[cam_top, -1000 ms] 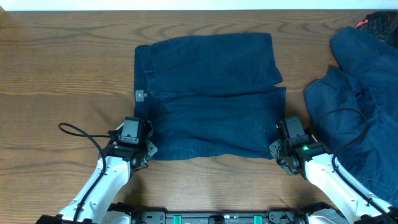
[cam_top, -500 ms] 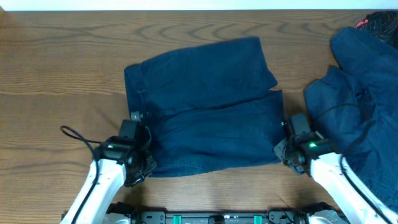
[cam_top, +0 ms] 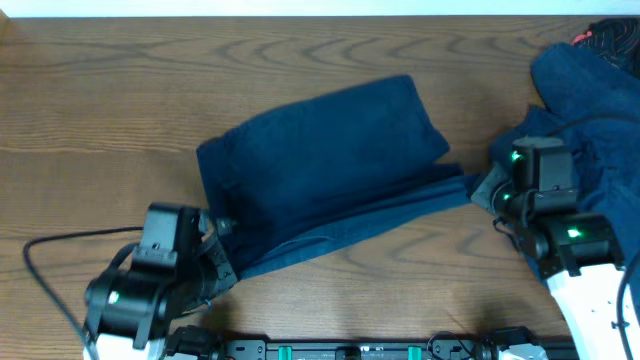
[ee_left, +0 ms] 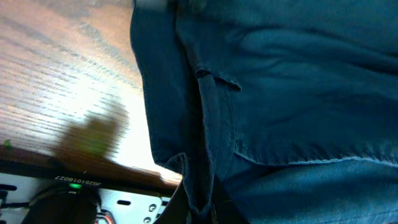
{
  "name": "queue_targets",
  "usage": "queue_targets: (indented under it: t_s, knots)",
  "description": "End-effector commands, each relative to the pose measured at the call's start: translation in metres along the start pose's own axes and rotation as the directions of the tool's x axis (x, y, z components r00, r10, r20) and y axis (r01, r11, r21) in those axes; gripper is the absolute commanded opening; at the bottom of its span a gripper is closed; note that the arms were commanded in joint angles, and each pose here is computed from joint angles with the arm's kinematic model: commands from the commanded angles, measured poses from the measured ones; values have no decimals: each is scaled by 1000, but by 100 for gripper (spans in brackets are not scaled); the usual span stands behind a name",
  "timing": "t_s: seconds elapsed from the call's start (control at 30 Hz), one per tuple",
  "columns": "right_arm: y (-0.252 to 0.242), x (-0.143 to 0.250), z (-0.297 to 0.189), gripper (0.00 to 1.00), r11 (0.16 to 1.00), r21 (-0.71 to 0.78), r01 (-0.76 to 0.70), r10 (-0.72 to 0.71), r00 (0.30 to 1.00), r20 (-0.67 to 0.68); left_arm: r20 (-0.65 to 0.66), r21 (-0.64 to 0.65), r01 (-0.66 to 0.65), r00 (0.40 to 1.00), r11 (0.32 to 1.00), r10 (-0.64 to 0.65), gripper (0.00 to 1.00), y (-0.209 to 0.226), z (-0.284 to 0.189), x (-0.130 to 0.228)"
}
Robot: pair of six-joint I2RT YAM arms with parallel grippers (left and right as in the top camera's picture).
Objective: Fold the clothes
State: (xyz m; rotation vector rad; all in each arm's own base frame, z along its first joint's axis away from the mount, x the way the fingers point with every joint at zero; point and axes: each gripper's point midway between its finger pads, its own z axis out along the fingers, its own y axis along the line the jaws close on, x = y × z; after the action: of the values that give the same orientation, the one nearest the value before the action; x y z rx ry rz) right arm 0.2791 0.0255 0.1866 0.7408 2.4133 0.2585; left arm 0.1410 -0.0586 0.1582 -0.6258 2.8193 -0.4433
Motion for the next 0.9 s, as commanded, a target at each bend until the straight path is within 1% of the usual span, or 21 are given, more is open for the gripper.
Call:
queue_targets:
  t_s: [0.0, 0.13, 0.23, 0.33, 0.47, 0.73, 0.87]
  knots:
    - [6, -42, -19, 1, 991, 38, 125, -129, 983, 127, 112, -6, 11, 994, 1000, -10, 6, 4, -15, -12]
    - [28, -59, -12, 1, 979, 7, 205, -203, 968, 147, 275, -28, 65, 960, 997, -55, 6, 7, -22, -44]
    - [47, -63, 9, 1, 959, -23, 283, -277, 952, 132, 382, -51, 91, 922, 995, -65, 6, 8, -23, -71]
    - [57, -65, 32, 1, 949, -20, 315, -311, 944, 114, 457, -83, 111, 887, 990, -62, 6, 7, -19, -96]
    - [70, -71, 61, 1, 946, -30, 322, -316, 941, 121, 483, -143, 138, 874, 980, -52, 6, 7, -4, -122]
    - [99, -79, 112, 1, 937, -68, 342, -326, 929, 172, 484, -292, 189, 875, 938, -25, 6, 14, 48, -167]
    - [113, -78, 131, 1, 931, -90, 355, -333, 923, 194, 493, -299, 256, 866, 919, -81, 6, 24, 71, -185]
